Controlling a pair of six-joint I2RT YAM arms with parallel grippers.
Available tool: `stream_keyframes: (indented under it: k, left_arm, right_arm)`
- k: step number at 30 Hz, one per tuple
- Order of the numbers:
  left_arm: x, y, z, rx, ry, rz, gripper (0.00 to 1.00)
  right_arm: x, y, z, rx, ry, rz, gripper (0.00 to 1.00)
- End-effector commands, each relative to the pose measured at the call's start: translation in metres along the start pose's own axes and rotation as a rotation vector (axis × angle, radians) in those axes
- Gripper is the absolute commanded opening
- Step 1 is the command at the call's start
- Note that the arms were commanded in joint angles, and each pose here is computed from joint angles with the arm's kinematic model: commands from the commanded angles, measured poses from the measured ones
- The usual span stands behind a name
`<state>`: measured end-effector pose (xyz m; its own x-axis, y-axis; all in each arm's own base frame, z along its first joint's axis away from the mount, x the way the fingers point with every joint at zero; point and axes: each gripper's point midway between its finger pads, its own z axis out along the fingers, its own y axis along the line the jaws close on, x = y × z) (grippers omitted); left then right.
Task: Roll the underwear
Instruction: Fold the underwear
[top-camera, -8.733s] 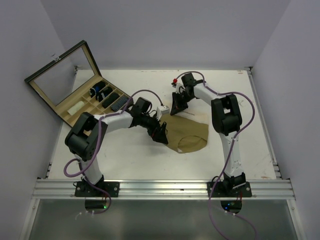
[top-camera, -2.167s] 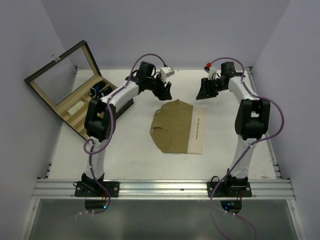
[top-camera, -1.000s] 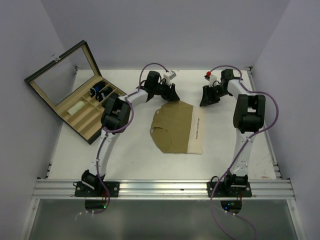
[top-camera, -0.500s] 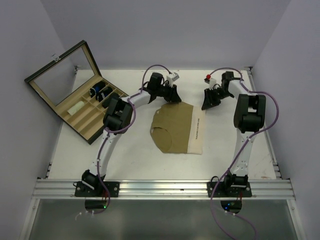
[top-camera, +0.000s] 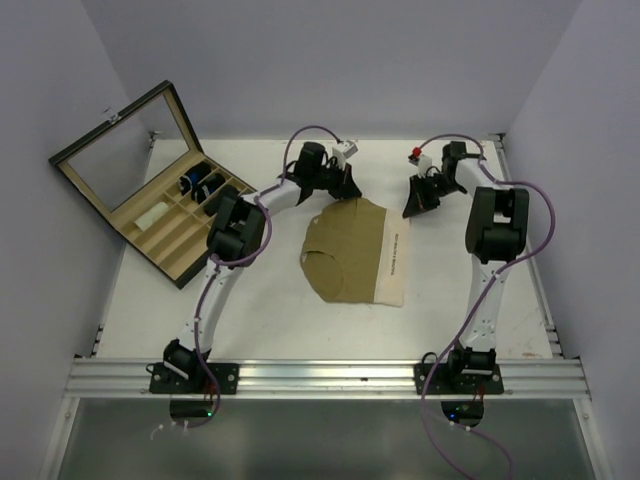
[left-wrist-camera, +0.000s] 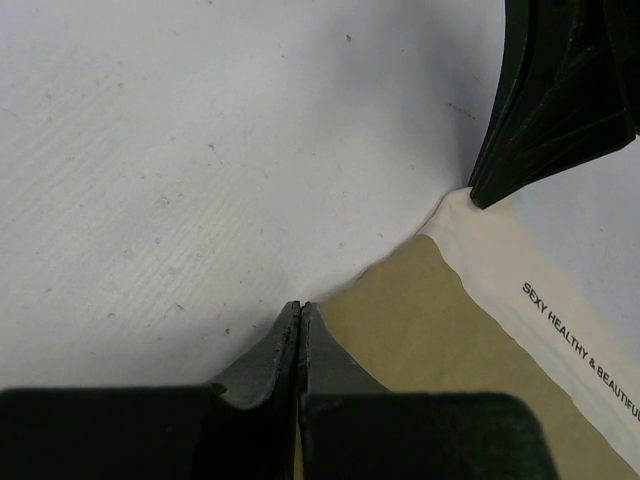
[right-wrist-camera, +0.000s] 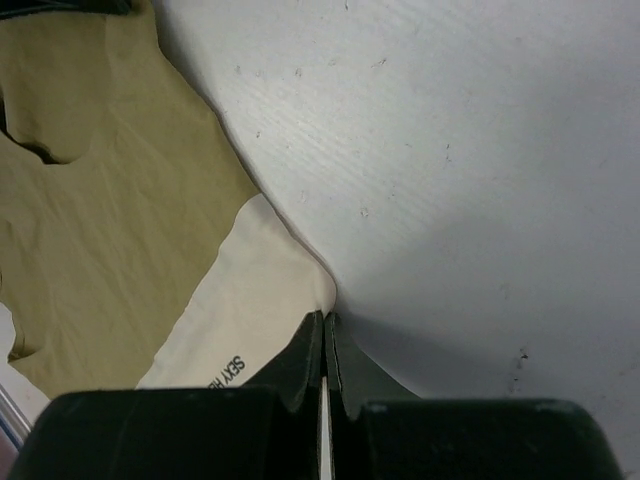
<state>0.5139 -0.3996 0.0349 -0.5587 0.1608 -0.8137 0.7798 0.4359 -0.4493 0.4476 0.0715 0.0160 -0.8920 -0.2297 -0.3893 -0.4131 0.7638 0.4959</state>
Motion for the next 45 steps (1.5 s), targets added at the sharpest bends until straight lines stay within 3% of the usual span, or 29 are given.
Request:
stream_keyframes:
  k: [1, 9, 10, 16, 22, 27, 40, 45]
  left_arm:
    - [-0.046, 0.013, -0.004, -0.025, -0.124, 0.096, 0.0]
    - [-0.088, 0.006, -0.026, -0.023, -0.182, 0.283, 0.0]
    - [-0.103, -0.005, -0.035, -0.012, -0.205, 0.318, 0.0]
    - [-0.101, -0.051, -0.072, 0.076, -0.206, 0.445, 0.0]
    - [-0.076, -0.092, -0.103, 0.17, -0.172, 0.486, 0.0]
    - [-0.039, -0.118, -0.115, 0.243, -0.1, 0.428, 0.0]
    - [0.055, -0.169, -0.134, 0.254, 0.067, 0.382, 0.0]
    - [0.068, -0.18, -0.139, 0.249, 0.088, 0.38, 0.0]
  right_arm:
    - [-0.023, -0.019, 0.004, 0.055, -0.053, -0.038, 0.0]
    - [-0.069, -0.005, -0.029, 0.071, -0.152, -0.138, 0.0]
    - [-0.07, -0.001, -0.033, 0.061, -0.157, -0.147, 0.0]
    - [-0.059, 0.044, -0.064, -0.022, -0.17, -0.243, 0.0]
    - [-0.013, 0.071, -0.062, -0.101, -0.069, -0.292, 0.0]
    - [0.027, 0.094, -0.055, -0.182, 0.003, -0.306, 0.0]
    - [0.078, 0.13, -0.065, -0.203, 0.089, -0.44, 0.0]
    - [0.107, 0.134, -0.053, -0.219, 0.156, -0.462, 0.0]
